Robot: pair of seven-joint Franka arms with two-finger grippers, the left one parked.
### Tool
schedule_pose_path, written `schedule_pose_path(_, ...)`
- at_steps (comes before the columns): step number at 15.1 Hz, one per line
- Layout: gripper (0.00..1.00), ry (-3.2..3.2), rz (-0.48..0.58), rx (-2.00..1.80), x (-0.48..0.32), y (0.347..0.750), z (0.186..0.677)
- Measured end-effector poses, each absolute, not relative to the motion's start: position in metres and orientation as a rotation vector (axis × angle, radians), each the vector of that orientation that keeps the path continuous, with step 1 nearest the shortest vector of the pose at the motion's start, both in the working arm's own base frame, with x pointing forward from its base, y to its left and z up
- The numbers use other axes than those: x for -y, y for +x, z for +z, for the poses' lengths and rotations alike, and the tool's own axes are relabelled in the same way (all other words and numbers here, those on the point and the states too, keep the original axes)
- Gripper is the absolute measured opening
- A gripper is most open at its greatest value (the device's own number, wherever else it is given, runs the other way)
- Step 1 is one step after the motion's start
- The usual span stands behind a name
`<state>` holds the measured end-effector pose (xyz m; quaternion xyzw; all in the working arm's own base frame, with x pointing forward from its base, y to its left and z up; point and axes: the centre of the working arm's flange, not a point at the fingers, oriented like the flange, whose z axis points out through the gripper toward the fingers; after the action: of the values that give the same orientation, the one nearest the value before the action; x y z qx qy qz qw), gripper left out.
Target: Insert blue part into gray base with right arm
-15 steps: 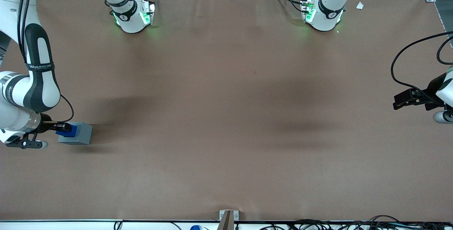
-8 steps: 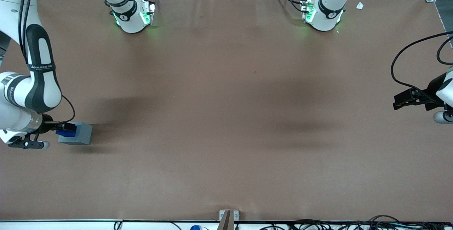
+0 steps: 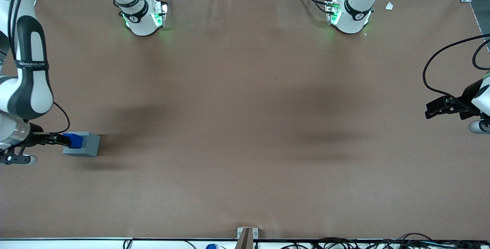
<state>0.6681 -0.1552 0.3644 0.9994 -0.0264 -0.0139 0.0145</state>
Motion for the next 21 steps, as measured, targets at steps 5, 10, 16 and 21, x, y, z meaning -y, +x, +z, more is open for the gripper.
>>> schedule_pose_path(5, 1.00, 3.141, -0.113, 0.090, 0.147, 0.665, 0.433)
schedule_pose_path(10, 1.00, 3.160, -0.161, 0.226, 0.125, 0.640, 0.496)
schedule_pose_path(16, 1.00, 3.185, -0.115, 0.164, 0.078, 0.614, 0.564)
schedule_pose_path(21, 1.00, 3.200, -0.127, 0.132, 0.044, 0.587, 0.605)
